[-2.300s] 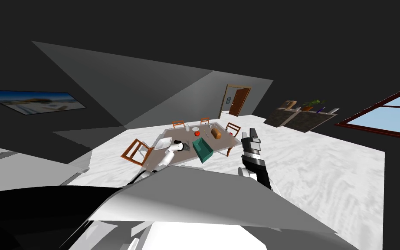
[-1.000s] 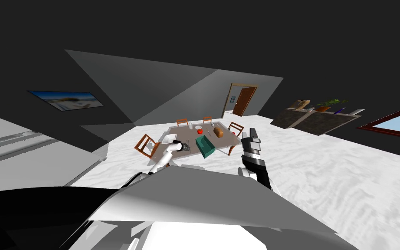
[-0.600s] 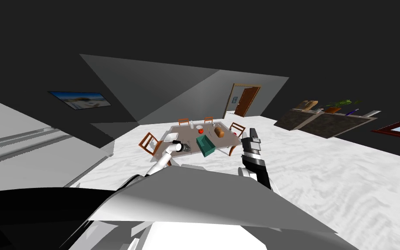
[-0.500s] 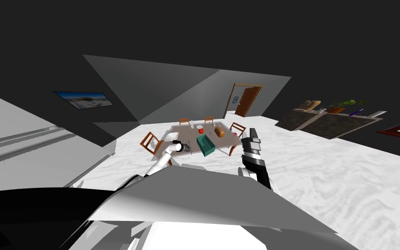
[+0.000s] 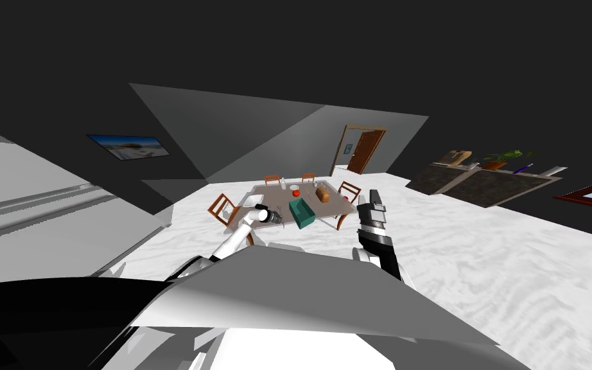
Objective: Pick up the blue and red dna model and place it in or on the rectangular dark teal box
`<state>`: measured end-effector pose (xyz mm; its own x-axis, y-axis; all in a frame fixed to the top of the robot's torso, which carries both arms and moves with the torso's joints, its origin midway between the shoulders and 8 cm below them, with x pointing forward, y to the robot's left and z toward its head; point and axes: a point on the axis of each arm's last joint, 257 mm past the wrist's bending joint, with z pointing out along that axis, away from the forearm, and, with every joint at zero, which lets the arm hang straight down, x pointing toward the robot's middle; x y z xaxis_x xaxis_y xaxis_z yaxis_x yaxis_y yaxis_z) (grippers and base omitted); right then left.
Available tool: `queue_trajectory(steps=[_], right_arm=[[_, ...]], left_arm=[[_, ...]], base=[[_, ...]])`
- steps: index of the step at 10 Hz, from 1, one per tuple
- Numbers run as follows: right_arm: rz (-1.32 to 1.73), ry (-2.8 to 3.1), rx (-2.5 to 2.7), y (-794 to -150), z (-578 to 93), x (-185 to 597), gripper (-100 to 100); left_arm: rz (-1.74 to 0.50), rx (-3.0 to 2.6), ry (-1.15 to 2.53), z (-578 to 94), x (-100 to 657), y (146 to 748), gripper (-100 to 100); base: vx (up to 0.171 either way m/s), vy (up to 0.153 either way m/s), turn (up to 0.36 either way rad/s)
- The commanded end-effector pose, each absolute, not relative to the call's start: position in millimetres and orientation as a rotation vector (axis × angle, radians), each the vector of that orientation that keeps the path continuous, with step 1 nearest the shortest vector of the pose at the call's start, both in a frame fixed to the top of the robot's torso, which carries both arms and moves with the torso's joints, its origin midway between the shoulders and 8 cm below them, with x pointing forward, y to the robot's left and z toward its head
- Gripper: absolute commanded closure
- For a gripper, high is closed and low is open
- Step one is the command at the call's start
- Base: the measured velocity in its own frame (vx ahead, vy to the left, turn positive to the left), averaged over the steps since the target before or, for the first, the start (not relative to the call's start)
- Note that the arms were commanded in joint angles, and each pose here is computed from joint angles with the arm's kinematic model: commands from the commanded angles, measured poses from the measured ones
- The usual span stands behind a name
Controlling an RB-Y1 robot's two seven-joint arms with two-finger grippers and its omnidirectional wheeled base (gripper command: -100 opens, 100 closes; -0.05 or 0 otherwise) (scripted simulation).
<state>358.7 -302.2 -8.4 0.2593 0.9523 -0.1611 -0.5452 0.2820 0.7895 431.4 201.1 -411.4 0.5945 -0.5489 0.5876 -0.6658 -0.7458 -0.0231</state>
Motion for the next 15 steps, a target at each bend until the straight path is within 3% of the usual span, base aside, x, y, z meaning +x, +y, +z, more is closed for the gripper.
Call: queue_trajectory(steps=[1,15], right_arm=[[1.129,0.722,0.683,-302.2,-8.4,358.7,0],[1.128,0.722,0.683,-302.3,-8.4,358.7,0]], left_arm=[[0.860,2.631,-1.013,-401.4,435.5,203.9,100],[0.908,2.781,-0.908,-276.0,489.5,240.5,100]], base=[[0.033,-0.092,-0.035],[0.068,-0.110,-0.060]])
